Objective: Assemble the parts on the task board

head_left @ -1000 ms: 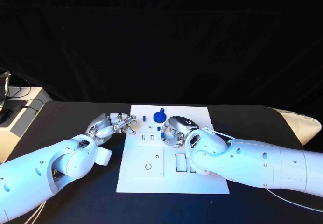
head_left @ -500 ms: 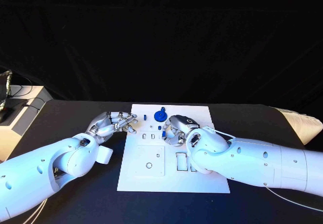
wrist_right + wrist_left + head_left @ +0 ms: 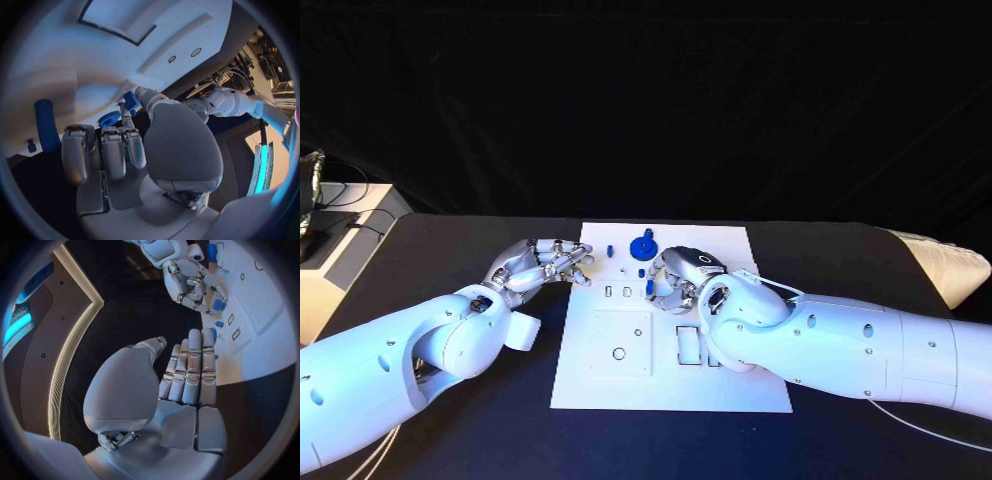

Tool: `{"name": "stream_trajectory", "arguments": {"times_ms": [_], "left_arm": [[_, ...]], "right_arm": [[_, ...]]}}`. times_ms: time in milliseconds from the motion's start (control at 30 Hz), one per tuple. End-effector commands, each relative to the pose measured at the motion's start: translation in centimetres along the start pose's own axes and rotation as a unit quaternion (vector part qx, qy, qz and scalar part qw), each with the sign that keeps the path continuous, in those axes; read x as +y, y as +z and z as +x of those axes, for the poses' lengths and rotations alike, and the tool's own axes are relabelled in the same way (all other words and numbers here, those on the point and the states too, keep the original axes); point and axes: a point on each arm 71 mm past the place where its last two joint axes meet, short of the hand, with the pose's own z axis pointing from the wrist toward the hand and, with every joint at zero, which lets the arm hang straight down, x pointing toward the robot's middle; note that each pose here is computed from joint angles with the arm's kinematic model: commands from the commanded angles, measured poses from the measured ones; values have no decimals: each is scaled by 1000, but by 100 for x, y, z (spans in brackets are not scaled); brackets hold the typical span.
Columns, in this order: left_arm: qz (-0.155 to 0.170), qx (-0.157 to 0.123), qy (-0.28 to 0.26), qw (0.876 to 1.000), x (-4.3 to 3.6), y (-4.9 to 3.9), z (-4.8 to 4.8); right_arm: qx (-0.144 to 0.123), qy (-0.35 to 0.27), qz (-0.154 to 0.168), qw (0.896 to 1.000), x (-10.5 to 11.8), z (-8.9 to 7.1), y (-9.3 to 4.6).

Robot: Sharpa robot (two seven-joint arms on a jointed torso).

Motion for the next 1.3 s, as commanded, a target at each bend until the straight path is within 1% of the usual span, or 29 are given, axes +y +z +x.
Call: {"name": "stream_trajectory", "arguments": {"times_ms": [33,200,300,333,467,600,767,833,933,1000,1100,1167,1233,1300], "left_arm": [[2,12,-1,1000,-7,5,25],[1,12,-1,1000,-6,6,25],[2,10,2,1000,-6,8,25],[4,12,7,1000,-7,10,29],[0,21,31,999,-2,14,48],[-14,27,53,998,17,23,71],[-44,38,81,995,51,61,122],[-54,39,94,993,47,96,137],[-62,38,121,990,-1,168,133],[-66,38,140,987,-28,210,138],[-81,41,176,980,-68,286,171],[-92,43,199,975,-99,336,190],[-108,47,226,967,-145,407,203],[-122,48,241,962,-169,452,208]], "right_arm": [[4,-7,-12,1000,23,9,-7],[-7,-2,-15,1000,26,-12,-22],[-24,6,-19,1000,21,-43,-40],[-32,11,-21,999,16,-61,-51],[-49,33,-25,998,-21,-111,-88],[-70,64,-38,995,-59,-196,-137],[-88,98,-55,990,-98,-331,-211],[-92,113,-58,988,-117,-391,-239],[-98,131,-67,984,-141,-475,-276],[-99,142,-66,983,-172,-518,-285],[-104,180,-54,977,-262,-609,-279],[-109,211,-40,971,-349,-679,-271],[-119,237,-24,964,-460,-781,-248],[-126,248,-11,960,-537,-856,-223]]}}
